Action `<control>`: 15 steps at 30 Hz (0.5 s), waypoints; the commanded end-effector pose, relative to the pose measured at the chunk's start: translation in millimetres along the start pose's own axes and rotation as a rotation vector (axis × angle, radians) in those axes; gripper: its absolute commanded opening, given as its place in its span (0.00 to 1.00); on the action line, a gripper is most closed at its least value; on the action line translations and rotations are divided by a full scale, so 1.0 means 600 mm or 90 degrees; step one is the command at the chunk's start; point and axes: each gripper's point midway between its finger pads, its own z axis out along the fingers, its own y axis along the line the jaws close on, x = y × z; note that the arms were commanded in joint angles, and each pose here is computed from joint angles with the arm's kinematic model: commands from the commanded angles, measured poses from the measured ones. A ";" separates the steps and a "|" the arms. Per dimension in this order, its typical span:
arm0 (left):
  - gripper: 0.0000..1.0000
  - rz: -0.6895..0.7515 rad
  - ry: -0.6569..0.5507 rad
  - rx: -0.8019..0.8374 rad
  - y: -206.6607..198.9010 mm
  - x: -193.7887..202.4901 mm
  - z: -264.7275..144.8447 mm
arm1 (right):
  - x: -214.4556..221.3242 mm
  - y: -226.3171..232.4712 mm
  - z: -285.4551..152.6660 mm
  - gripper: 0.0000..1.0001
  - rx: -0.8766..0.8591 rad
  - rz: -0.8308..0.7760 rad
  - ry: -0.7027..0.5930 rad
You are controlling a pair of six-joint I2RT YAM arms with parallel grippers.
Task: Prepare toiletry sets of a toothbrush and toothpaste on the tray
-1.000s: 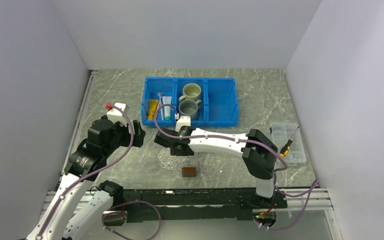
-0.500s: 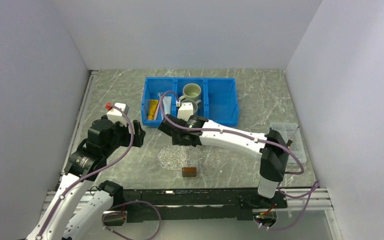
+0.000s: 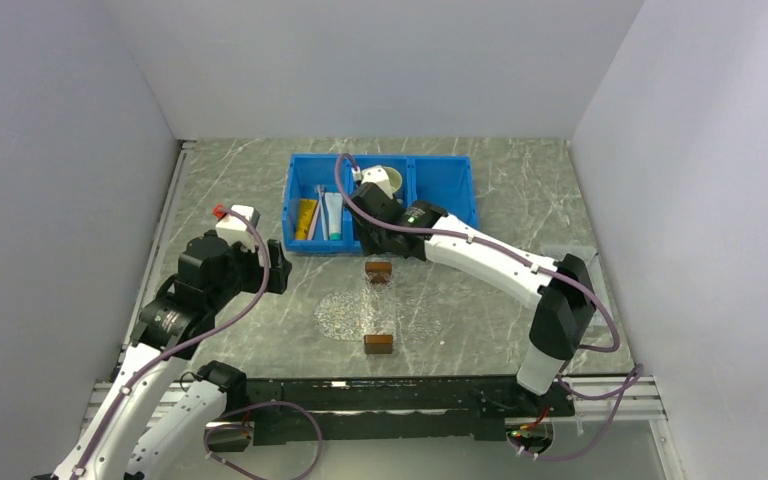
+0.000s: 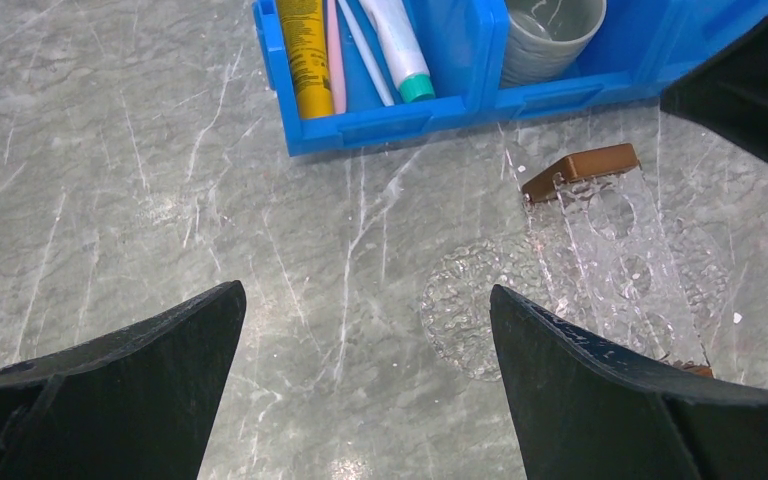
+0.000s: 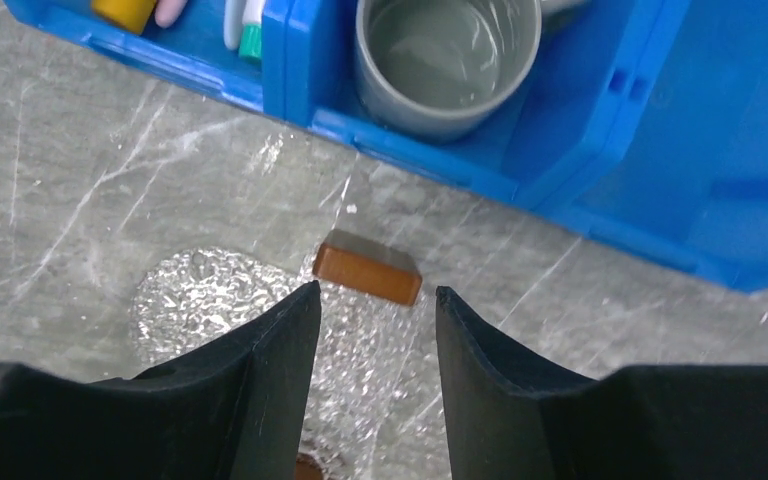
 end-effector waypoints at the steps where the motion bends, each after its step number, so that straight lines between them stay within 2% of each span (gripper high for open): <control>1: 0.99 0.000 -0.005 -0.011 0.005 -0.005 0.003 | -0.050 0.024 0.012 0.48 -0.084 -0.128 -0.051; 5: 0.99 0.002 -0.002 -0.014 0.006 -0.003 0.005 | -0.062 0.020 0.045 0.52 -0.095 -0.214 -0.058; 15: 0.99 0.003 0.007 -0.018 0.008 0.000 0.010 | -0.087 0.023 0.103 0.53 -0.179 -0.304 -0.103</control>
